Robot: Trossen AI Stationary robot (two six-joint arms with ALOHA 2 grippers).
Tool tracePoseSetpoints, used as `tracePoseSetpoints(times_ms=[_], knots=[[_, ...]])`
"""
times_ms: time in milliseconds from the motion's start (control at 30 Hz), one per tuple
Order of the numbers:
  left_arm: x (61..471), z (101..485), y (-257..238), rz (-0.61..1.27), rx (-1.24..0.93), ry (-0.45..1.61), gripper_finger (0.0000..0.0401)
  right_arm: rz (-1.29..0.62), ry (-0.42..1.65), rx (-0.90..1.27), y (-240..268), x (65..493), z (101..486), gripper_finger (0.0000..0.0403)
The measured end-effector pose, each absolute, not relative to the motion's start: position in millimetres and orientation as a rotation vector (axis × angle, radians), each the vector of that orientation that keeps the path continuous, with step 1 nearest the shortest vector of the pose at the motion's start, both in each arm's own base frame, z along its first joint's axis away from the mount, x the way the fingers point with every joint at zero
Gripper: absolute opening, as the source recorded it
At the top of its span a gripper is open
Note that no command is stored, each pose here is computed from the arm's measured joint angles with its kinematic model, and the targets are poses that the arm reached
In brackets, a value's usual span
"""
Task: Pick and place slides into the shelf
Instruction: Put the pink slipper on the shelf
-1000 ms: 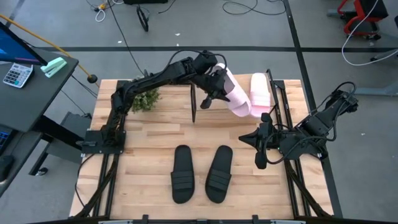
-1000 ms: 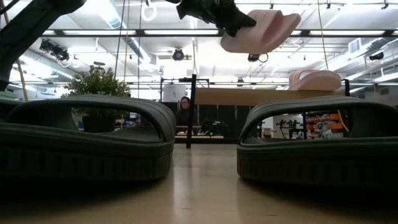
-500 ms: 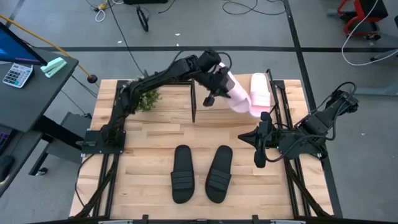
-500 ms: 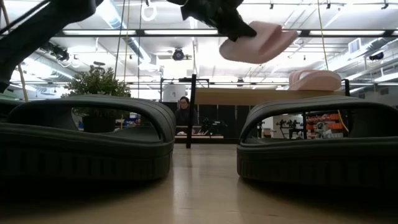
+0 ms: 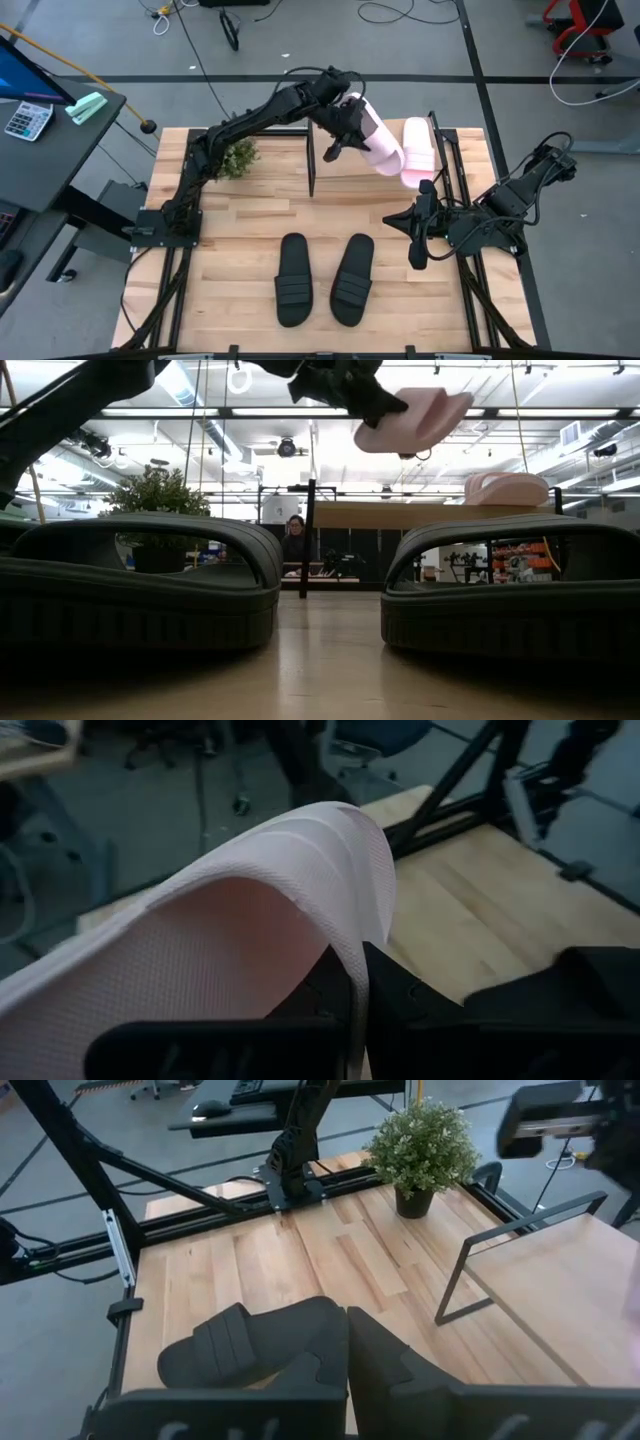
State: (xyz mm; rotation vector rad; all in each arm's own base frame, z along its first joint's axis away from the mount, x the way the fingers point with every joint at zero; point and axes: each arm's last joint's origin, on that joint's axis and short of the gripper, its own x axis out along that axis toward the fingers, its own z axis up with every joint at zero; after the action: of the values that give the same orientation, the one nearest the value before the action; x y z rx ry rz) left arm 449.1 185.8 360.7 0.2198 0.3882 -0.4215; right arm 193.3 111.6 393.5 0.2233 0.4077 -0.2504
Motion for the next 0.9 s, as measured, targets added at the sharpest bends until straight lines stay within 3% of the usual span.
tracePoseSetpoints(times_ms=[500,900], knots=[[461.1,309.9,182.8,-0.493,0.129,0.576,0.0011,-0.251,0.403,0.232,111.8,193.5,393.9,0.0002],[465.6,310.6,174.5,-0.506,0.151,0.563,0.0011,-0.26,0.407,0.229,110.0,194.2,393.4,0.0003]])
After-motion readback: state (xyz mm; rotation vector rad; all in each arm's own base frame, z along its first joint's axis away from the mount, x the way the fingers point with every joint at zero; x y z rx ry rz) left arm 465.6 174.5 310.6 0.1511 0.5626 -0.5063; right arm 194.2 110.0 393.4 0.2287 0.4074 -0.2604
